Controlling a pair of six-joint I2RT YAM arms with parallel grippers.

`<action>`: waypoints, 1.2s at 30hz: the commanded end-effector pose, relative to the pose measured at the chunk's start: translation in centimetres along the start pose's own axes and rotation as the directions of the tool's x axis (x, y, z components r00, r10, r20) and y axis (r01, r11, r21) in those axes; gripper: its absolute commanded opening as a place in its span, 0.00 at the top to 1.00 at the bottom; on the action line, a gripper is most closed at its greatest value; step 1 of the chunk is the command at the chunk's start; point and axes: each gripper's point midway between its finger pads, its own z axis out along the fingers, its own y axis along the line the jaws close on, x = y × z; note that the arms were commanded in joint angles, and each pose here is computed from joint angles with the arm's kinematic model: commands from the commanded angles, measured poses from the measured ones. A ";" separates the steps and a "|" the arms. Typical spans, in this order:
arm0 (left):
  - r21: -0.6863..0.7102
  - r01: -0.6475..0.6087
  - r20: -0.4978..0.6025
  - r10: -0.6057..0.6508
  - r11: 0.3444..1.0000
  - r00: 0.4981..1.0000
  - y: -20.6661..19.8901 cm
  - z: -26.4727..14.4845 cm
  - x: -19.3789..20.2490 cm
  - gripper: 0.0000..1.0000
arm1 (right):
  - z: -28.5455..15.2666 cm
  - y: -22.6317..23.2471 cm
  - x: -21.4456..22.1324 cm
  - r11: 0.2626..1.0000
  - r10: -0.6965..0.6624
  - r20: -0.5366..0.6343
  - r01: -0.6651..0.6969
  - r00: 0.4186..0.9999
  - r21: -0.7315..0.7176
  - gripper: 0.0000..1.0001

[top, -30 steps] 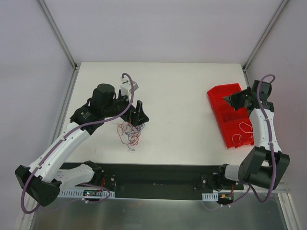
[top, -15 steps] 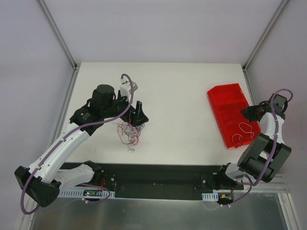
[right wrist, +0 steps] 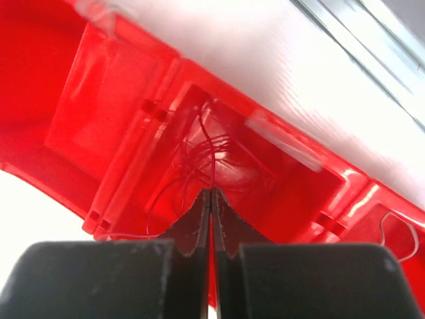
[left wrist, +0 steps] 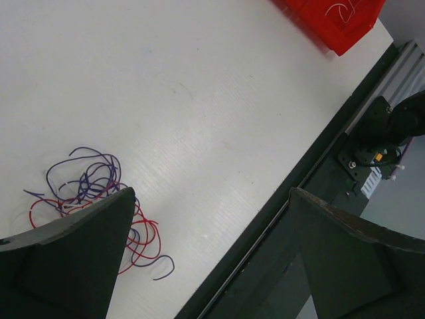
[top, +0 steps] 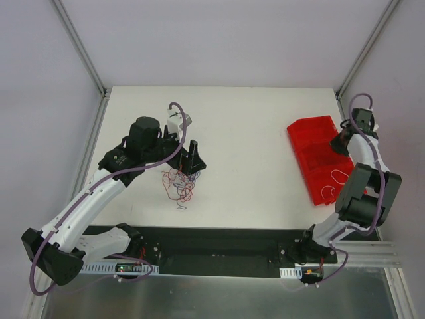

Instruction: Untangle the cables

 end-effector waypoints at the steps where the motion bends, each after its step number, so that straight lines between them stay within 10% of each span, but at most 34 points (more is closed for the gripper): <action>1: 0.009 -0.026 0.026 0.026 1.000 0.999 0.1 0.2 -0.5 0.01 | 0.5 0.1 -1.9 0.934 -0.316 0.061 0.299 0.947 0.195 1.00; 14: 0.061 -0.028 -0.065 0.032 0.998 0.997 -1.3 2.6 1.7 0.01 | 3.0 -2.9 0.6 0.648 -0.589 -0.178 0.593 0.788 0.477 1.00; 26: -0.038 -0.052 -0.006 0.051 0.998 0.999 0.4 1.2 0.5 0.01 | 2.2 -0.9 0.2 0.703 -0.559 -0.169 0.572 0.812 0.423 0.98; 36: -0.091 -0.051 -0.019 0.049 0.995 0.999 1.6 1.5 0.7 0.01 | -1.7 -0.2 -1.1 0.754 -0.534 -0.095 0.524 0.840 0.397 0.68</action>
